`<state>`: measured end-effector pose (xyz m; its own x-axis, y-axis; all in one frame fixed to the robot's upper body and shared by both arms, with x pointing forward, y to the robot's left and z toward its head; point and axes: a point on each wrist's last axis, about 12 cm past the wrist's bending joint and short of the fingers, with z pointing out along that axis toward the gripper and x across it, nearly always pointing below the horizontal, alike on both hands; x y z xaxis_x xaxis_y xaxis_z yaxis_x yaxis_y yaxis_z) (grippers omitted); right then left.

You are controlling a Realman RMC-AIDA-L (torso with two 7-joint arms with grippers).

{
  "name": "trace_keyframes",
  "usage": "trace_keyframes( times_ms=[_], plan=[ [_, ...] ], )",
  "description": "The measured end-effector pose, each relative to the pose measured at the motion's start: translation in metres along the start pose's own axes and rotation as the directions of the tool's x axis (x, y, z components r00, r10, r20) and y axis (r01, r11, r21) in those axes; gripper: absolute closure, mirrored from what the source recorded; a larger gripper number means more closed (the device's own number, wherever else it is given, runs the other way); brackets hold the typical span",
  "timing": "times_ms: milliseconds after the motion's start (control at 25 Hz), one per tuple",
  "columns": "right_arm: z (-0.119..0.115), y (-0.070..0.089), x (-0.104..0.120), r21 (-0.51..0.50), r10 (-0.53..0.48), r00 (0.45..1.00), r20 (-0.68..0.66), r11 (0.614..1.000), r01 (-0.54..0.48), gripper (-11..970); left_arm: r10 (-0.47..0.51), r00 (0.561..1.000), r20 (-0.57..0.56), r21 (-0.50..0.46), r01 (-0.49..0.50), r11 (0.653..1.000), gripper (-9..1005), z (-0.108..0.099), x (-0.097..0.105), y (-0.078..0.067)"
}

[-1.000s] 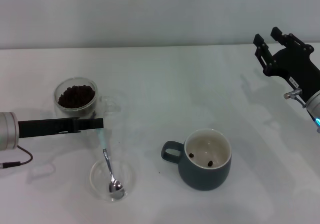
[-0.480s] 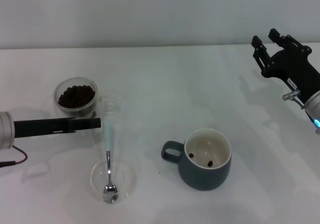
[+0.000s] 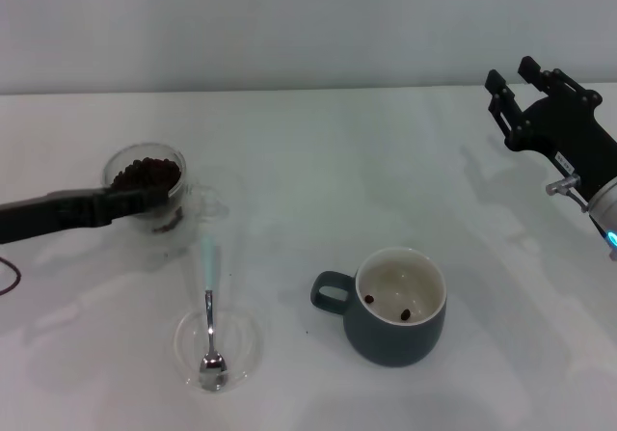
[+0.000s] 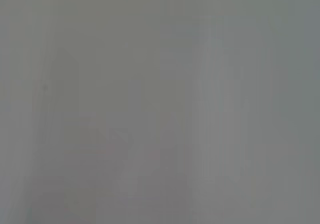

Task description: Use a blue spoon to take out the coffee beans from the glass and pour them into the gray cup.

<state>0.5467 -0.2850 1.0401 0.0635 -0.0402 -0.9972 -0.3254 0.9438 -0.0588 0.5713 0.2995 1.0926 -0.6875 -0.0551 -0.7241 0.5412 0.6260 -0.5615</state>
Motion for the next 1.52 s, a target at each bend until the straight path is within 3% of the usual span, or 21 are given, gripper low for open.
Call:
trace_keyframes(
  times_ms=[240, 440, 480, 600, 640, 880, 1000, 1160, 1280, 1320, 1520],
  plan=[
    [-0.008, -0.002, 0.001, 0.007, 0.01, 1.0, 0.013, 1.0, -0.01, 516, 0.026, 0.996, 0.087, 0.145, -0.039, 0.989, 466, -0.015, -0.002, -0.014],
    [-0.017, -0.005, 0.002, 0.015, 0.006, 1.0, 0.027, 1.0, -0.007, 516, 0.051, 0.987, 0.151, 0.134, -0.072, 0.988, 469, -0.026, -0.004, -0.013],
    [-0.018, -0.006, 0.002, 0.018, 0.005, 1.0, 0.03, 1.0, -0.005, 516, 0.093, 0.969, 0.229, 0.093, -0.116, 0.989, 470, -0.038, -0.005, -0.008],
    [-0.025, -0.014, 0.002, 0.049, 0.001, 1.0, 0.031, 0.999, -0.003, 516, 0.127, 0.947, 0.295, 0.049, -0.147, 0.988, 471, -0.046, -0.003, -0.004],
    [-0.027, -0.019, 0.002, 0.069, 0.0, 0.999, 0.033, 0.998, -0.002, 516, 0.189, 0.903, 0.385, -0.022, -0.196, 0.98, 472, -0.053, 0.002, -0.001],
    [-0.034, -0.043, -0.003, 0.124, -0.039, 0.999, 0.032, 0.992, 0.035, 509, 0.312, 0.772, 0.554, -0.215, -0.23, 0.949, 471, -0.07, 0.019, 0.006],
    [-0.036, -0.051, -0.006, 0.127, -0.065, 0.997, 0.035, 0.99, 0.06, 506, 0.322, 0.754, 0.573, -0.25, -0.213, 0.944, 470, -0.071, 0.025, 0.011],
    [-0.032, -0.056, -0.01, 0.125, -0.106, 0.993, 0.043, 0.987, 0.1, 505, 0.428, 0.727, 0.537, -0.439, -0.192, 0.878, 469, -0.068, 0.055, 0.024],
    [-0.032, -0.055, -0.012, 0.122, -0.11, 0.992, 0.058, 0.987, 0.102, 504, 0.444, 0.723, 0.53, -0.47, -0.186, 0.863, 469, -0.067, 0.061, 0.026],
    [-0.032, -0.055, -0.012, 0.121, -0.114, 0.991, 0.065, 0.987, 0.106, 503, 0.473, 0.707, 0.525, -0.525, -0.168, 0.834, 469, -0.067, 0.066, 0.029],
    [-0.036, -0.057, -0.016, 0.161, -0.134, 0.986, 0.102, 0.98, 0.117, 503, 0.531, 0.677, 0.509, -0.614, -0.147, 0.776, 469, -0.076, 0.073, 0.033]
  ],
)
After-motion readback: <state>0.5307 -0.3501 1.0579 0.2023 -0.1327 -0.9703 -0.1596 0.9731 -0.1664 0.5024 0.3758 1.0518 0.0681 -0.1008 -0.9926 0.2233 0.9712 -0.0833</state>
